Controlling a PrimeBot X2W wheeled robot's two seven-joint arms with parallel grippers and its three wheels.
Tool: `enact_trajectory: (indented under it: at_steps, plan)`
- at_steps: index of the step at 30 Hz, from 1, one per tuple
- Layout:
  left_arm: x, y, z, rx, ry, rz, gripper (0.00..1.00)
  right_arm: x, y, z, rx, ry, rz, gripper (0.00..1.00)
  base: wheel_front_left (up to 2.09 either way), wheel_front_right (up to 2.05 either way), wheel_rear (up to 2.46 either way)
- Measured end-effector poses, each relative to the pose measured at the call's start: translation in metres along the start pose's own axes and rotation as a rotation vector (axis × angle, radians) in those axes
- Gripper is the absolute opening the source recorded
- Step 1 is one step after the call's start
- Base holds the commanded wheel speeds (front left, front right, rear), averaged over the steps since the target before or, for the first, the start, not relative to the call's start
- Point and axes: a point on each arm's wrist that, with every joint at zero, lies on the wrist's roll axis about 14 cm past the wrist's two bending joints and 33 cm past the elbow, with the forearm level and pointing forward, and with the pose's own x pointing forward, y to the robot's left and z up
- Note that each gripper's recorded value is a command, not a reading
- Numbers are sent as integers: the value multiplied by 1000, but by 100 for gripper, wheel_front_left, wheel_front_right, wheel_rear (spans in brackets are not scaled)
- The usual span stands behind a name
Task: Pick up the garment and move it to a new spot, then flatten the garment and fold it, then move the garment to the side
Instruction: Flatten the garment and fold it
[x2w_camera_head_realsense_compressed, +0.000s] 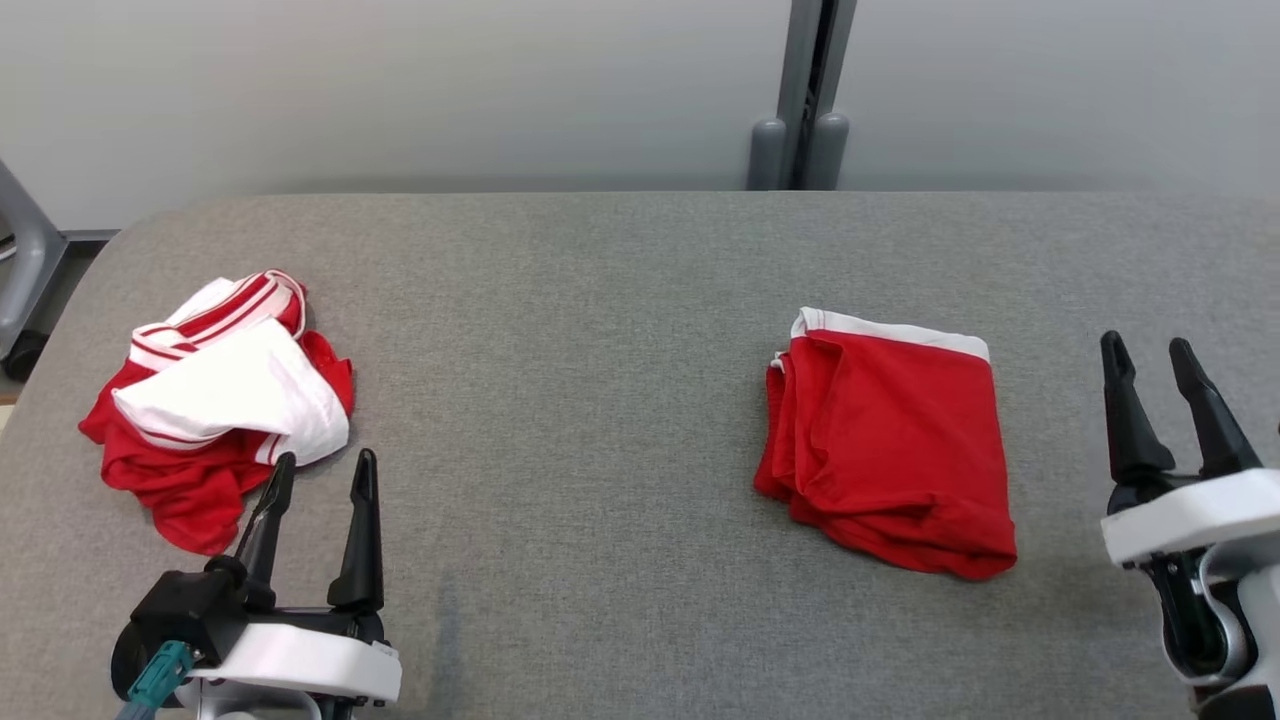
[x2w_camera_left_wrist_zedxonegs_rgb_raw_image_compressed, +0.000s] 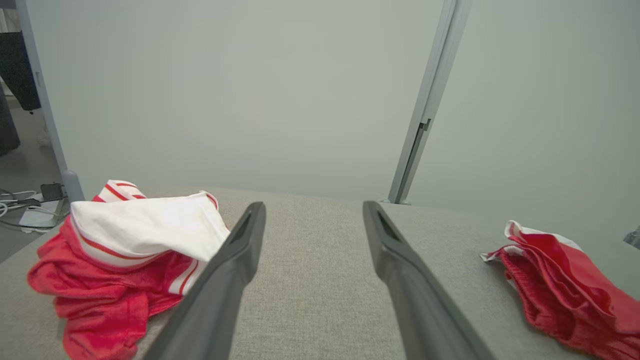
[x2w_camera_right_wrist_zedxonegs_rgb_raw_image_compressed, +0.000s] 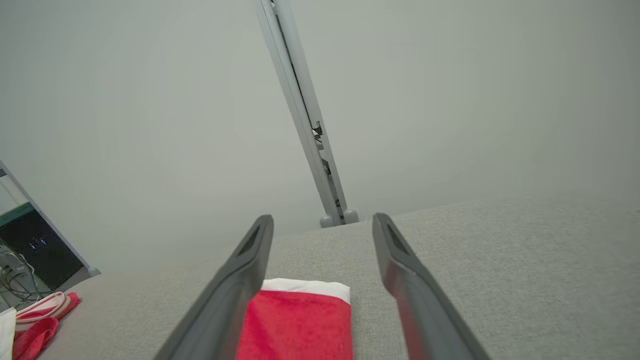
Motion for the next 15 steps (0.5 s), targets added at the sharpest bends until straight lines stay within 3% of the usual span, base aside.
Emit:
enact_trajectory:
  at_steps: [7,15]
  plan:
    - [8,-10,2,3,-10,-37,100,-43,-19,10,-27,-56,-76,100,0,0,0]
    - [5,-10,3,9,-12,-43,100,-86,-16,0,-43,-51,-121,100,0,0,0]
